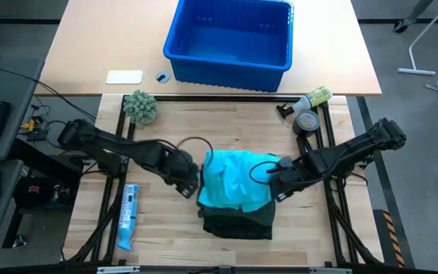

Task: Fold laundry
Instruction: Put the blue laundry bin on the top of the table

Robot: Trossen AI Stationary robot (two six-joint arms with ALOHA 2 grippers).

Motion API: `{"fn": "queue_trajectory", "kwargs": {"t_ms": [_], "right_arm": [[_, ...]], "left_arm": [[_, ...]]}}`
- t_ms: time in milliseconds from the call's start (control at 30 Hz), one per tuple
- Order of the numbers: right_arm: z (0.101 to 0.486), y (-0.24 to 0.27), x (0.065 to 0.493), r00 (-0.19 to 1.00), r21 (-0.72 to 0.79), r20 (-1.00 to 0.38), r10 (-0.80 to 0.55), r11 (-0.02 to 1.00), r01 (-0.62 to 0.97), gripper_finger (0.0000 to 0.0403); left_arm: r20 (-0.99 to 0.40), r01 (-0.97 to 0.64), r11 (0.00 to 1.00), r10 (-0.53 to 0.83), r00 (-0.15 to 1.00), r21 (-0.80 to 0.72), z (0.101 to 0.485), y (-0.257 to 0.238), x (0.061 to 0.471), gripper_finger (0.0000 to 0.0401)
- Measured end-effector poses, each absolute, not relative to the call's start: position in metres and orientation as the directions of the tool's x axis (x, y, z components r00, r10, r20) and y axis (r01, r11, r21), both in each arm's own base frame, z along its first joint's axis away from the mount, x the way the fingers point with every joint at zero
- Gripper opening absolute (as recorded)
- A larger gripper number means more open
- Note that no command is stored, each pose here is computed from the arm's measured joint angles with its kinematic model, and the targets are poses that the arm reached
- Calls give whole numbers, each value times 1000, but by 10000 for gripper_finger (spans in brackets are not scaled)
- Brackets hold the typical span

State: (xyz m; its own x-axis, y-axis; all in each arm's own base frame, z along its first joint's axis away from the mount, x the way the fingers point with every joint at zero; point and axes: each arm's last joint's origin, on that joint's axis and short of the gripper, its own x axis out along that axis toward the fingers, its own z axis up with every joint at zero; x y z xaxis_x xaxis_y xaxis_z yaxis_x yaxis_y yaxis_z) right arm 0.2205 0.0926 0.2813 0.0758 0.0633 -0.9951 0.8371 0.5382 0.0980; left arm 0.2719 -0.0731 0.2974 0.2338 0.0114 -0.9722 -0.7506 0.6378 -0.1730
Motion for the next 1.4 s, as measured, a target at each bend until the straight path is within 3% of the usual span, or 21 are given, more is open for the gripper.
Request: {"fn": "queue_trajectory", "kwargs": {"t_ms": [133, 267, 400, 533, 800, 1033, 1200, 1400], "right_arm": [[306, 83, 208, 40, -14, -995, -89, 535, 845, 138], [336, 62, 201, 133, -10, -955, -264, 479, 878, 138], [355, 30, 197, 226, 50, -899, -375, 423, 905, 138], [362, -4, 197, 231, 45, -854, -467, 376, 925, 138], [368, -71, 218, 335, 184, -788, -517, 322, 929, 138], [361, -110, 232, 406, 360, -787, -465, 189, 914, 138], [353, -119, 240, 395, 364, -803, -447, 158, 918, 138], [348, -120, 244, 390, 365, -816, -426, 143, 920, 138]], "left_arm": [[-936, -772, 615, 153, 318, -162, 322, -52, 252, 168], [-889, -797, 581, 264, 375, -164, 343, -12, 235, 168], [-857, -845, 515, 362, 368, -145, 357, 43, 218, 168], [-828, -897, 422, 450, 335, -133, 364, 108, 197, 168], [-676, -949, 238, 666, 316, -208, 378, 248, 141, 168], [-671, -937, 284, 656, 346, -205, 364, 352, 134, 168], [-654, -940, 321, 687, 317, -118, 355, 406, 148, 168], [-702, -957, 280, 666, 253, -79, 327, 448, 158, 168]]}}
